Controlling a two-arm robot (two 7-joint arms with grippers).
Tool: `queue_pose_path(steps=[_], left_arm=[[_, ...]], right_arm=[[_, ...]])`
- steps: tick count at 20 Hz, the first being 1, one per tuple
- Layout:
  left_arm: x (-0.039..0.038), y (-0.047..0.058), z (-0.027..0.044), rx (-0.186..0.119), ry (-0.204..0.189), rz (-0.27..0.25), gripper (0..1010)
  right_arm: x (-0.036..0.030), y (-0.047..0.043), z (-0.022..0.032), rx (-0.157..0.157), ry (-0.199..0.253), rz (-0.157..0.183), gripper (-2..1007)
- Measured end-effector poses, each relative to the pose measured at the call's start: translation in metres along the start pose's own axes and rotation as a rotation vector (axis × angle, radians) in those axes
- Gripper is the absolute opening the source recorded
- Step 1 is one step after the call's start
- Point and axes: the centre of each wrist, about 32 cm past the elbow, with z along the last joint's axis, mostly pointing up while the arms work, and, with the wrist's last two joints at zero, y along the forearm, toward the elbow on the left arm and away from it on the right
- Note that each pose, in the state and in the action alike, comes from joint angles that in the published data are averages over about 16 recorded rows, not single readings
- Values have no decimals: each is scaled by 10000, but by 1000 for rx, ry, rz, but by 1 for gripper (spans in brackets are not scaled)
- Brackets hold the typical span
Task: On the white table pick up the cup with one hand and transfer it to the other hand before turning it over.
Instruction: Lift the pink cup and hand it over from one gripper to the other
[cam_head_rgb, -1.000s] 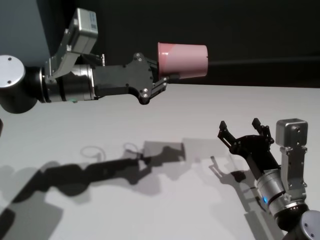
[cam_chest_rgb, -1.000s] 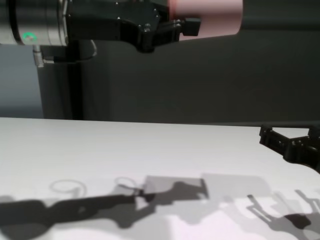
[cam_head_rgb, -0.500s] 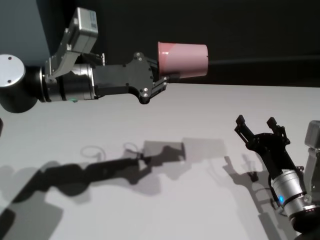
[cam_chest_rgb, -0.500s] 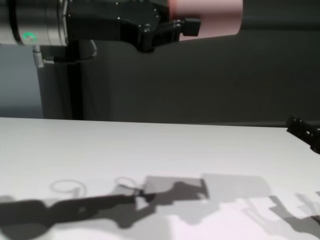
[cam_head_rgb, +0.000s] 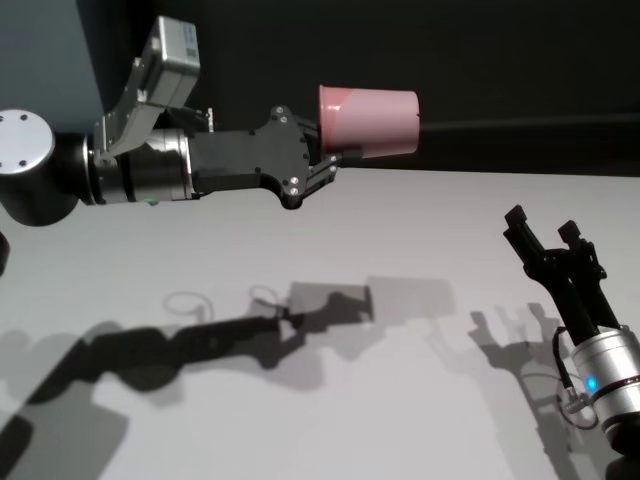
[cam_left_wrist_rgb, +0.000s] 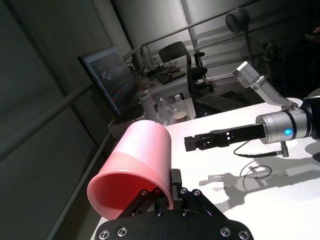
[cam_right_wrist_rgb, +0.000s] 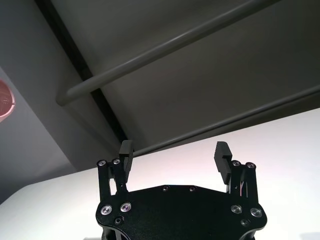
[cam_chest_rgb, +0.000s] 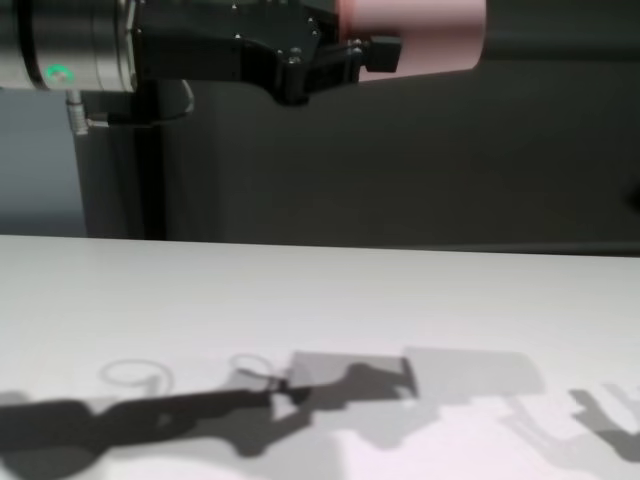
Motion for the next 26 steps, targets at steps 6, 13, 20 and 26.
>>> queue_pose_path(steps=[6, 13, 20, 26], left_arm=[[0, 0, 0, 0, 0, 0, 51], [0, 0, 0, 0, 0, 0, 50], [0, 0, 0, 0, 0, 0, 50], [0, 0, 0, 0, 0, 0, 50]], right_arm=[[49, 23, 50, 25, 119, 28, 1002], [104, 68, 98, 47, 278, 80, 1002], [158, 122, 134, 73, 448, 138, 1002], [176, 182, 141, 86, 586, 190, 1002]])
